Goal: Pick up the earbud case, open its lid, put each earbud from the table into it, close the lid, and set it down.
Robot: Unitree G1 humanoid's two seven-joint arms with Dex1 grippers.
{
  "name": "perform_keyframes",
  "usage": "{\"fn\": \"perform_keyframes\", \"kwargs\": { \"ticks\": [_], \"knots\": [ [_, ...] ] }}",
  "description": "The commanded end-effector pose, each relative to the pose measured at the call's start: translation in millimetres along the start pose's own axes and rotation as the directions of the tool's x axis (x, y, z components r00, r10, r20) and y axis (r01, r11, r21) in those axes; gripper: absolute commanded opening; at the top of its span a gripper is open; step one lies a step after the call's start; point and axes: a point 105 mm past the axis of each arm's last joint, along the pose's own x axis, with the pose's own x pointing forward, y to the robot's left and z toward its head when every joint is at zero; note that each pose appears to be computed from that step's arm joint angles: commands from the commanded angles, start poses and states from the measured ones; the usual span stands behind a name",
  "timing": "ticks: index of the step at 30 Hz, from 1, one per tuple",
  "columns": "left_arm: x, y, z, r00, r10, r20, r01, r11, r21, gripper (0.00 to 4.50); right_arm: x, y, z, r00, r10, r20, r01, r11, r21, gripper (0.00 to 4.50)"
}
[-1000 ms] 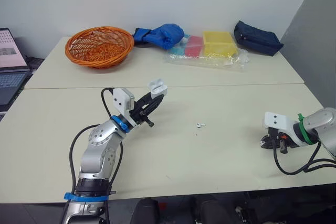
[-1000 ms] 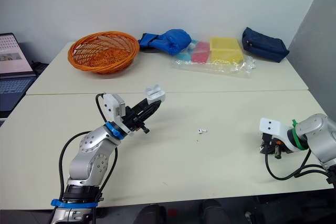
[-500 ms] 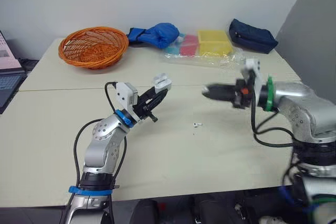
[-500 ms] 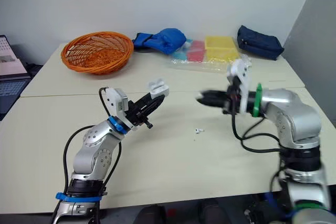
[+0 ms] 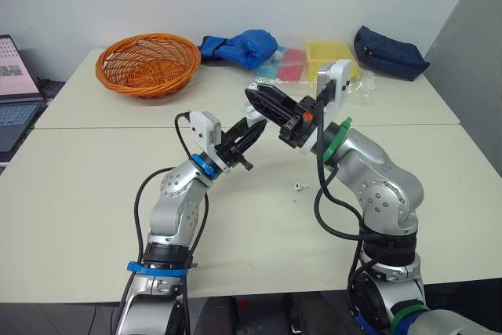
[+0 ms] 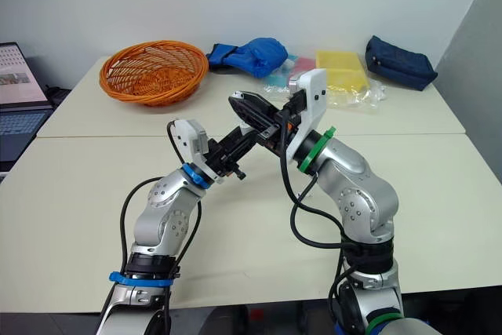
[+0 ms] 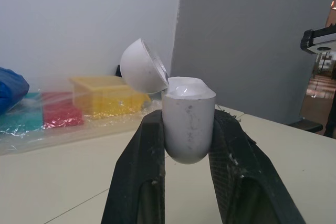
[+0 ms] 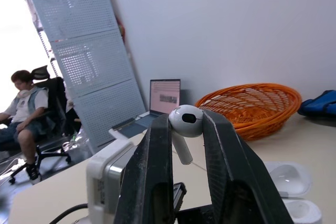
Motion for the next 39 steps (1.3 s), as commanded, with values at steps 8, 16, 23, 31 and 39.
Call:
{"fn": "perform_keyframes", "kwargs": {
  "ticks": [8,16,23,31,39],
  "knots": [
    [11.3,-8.7,22.6,0.993,-0.076,0.086,0.069,0.994,0.083,0.75,2.1,-10.4,-7.1,0.998,-0.056,-0.005,0.056,0.998,-0.030,0.44],
    [10.3,-11.5,23.1,0.992,-0.093,0.091,0.084,0.992,0.099,0.75,0.9,-17.9,-14.8,0.996,-0.079,-0.045,0.076,0.995,-0.066,0.44],
    [12.1,-13.2,26.7,0.990,-0.105,0.100,0.093,0.989,0.113,0.75,0.8,-18.2,-18.4,0.995,-0.077,-0.062,0.071,0.994,-0.082,0.44],
    [13.4,-15.0,29.0,0.988,-0.110,0.107,0.097,0.988,0.116,0.75,-1.4,-16.4,-25.2,0.993,-0.070,-0.095,0.060,0.993,-0.105,0.44],
    [14.8,-17.8,29.6,0.987,-0.116,0.108,0.104,0.988,0.112,0.75,-2.0,-22.3,-20.9,0.993,-0.086,-0.082,0.075,0.989,-0.129,1.99]
  ]
}}
